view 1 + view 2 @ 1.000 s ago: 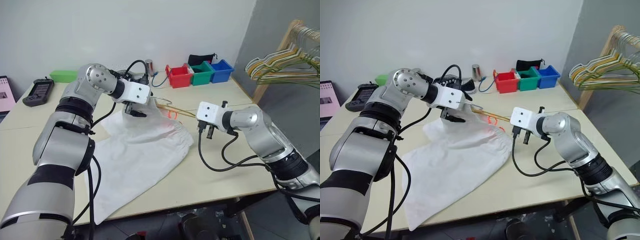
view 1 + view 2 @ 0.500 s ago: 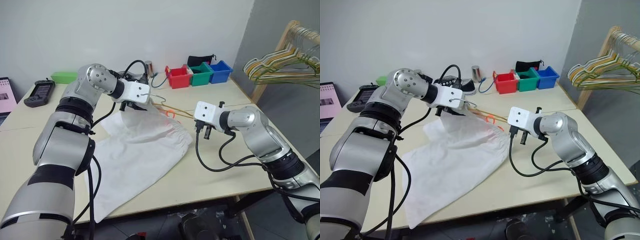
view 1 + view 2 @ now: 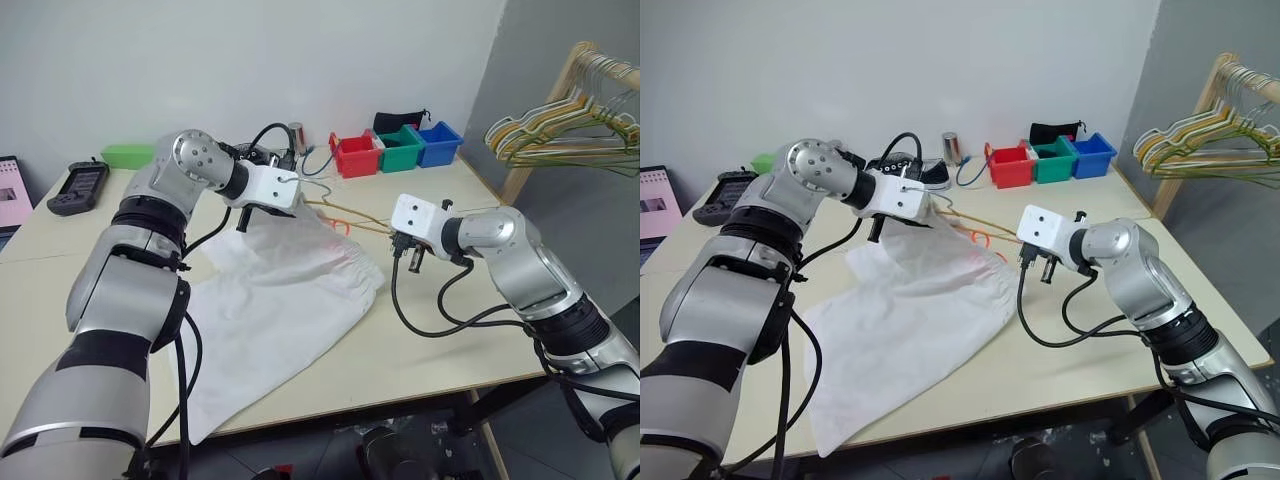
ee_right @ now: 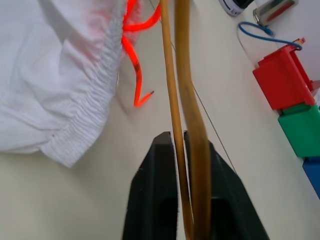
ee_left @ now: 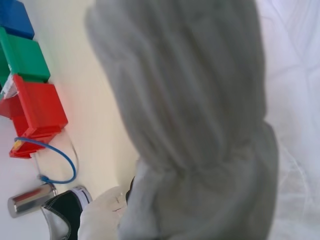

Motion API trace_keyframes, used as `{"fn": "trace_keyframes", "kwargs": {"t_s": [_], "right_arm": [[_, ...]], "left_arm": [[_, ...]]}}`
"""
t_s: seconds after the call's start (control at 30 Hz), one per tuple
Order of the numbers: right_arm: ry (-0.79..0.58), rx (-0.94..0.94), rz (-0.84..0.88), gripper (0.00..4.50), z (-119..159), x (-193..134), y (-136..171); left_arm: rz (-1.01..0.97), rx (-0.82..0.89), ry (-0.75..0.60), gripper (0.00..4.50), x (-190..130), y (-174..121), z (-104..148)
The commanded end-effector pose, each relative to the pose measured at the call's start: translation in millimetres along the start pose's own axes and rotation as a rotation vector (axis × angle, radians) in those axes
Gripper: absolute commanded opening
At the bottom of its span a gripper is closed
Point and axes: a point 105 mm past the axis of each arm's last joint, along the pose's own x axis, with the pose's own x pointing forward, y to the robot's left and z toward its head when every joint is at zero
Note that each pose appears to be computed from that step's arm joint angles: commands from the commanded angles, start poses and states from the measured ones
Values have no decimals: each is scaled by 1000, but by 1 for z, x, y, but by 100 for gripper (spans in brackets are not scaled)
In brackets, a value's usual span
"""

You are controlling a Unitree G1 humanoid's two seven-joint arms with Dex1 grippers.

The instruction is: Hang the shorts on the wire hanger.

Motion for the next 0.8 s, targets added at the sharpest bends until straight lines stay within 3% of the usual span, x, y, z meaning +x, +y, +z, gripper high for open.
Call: {"fn": "trace_keyframes", "kwargs": {"t_s": [0.03,0.23,0.4,0.53,0.63,0.8], "right_arm": [[-68,-15,-21,155,19,-14,-11],[-60,77,62,313,10,-41,-15],[-139,221,122,440,12,-64,-27],[-171,431,86,447,-1,-55,-35],[-86,526,103,447,-34,-28,-11],[-89,842,245,447,-41,17,47]], "left_arm": [[81,10,-37,0,-12,14,7],[91,-25,-46,0,-17,-2,-5],[83,-92,-79,0,-19,-29,-11],[93,-146,-75,0,-23,-44,-16],[148,-225,-93,0,-33,-44,-17],[190,-284,-98,0,-42,-47,-14]]}}
